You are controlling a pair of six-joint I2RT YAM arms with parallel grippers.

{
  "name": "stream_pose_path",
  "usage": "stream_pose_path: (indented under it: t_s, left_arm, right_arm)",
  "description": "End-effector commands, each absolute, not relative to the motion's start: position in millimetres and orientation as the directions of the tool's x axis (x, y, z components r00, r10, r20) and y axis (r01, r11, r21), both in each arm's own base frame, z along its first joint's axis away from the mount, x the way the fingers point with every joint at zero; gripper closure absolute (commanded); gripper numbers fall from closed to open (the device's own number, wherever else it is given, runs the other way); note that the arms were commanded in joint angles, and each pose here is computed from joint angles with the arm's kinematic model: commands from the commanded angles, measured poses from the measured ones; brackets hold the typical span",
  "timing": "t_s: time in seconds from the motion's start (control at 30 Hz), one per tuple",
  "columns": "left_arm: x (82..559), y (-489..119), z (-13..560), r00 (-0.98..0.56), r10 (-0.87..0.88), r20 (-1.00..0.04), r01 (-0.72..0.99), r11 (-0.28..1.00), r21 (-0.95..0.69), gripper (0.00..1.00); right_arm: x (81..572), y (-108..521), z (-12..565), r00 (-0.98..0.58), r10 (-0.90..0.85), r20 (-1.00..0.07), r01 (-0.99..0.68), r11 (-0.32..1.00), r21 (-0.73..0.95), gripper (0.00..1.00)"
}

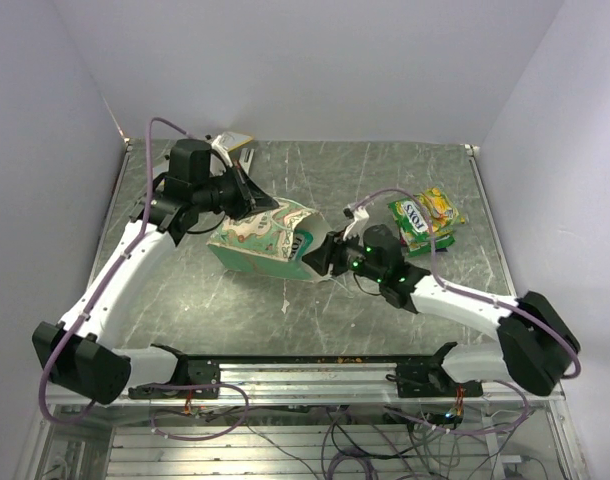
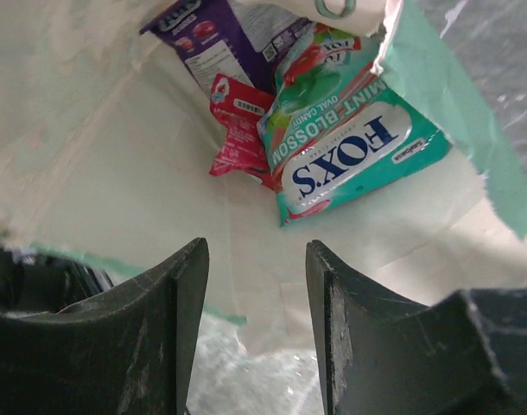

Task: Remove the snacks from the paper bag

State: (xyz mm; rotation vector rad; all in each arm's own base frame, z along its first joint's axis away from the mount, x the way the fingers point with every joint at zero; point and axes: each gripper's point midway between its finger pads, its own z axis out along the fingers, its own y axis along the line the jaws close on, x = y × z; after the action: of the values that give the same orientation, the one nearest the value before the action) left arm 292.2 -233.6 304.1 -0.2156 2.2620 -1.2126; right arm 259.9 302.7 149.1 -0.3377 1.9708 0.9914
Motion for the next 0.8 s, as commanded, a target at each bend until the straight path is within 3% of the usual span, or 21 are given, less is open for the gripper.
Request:
stream_pose_path:
  t_s: [0.0, 0.2, 0.77]
  left_arm:
    - [304.7, -243.9, 326.4, -0.817, -0.387, -0.428, 0.163, 0.556, -0.815, 0.93]
    - [306.9, -245.9, 325.6, -0.821, -0.379, -0.426, 0.162, 0.561, -0.811, 0.93]
    - [301.0, -251.4, 328.5, -0.839, -0.345, -0.421, 0.185, 0.548, -0.816, 0.93]
  right_arm:
    - [281.4, 314.7, 138.1, -0.631, 0.380, -0.676, -0.321, 0.665, 0.674, 0.51]
    - [301.5, 316.6, 102.5, -0.642, 0.511, -0.572, -0.074, 0.701, 0.709, 0.43]
    - [344.1, 354.4, 59.2, -0.618, 0.664, -0.421, 0.150, 0.625, 0.766, 0.29]
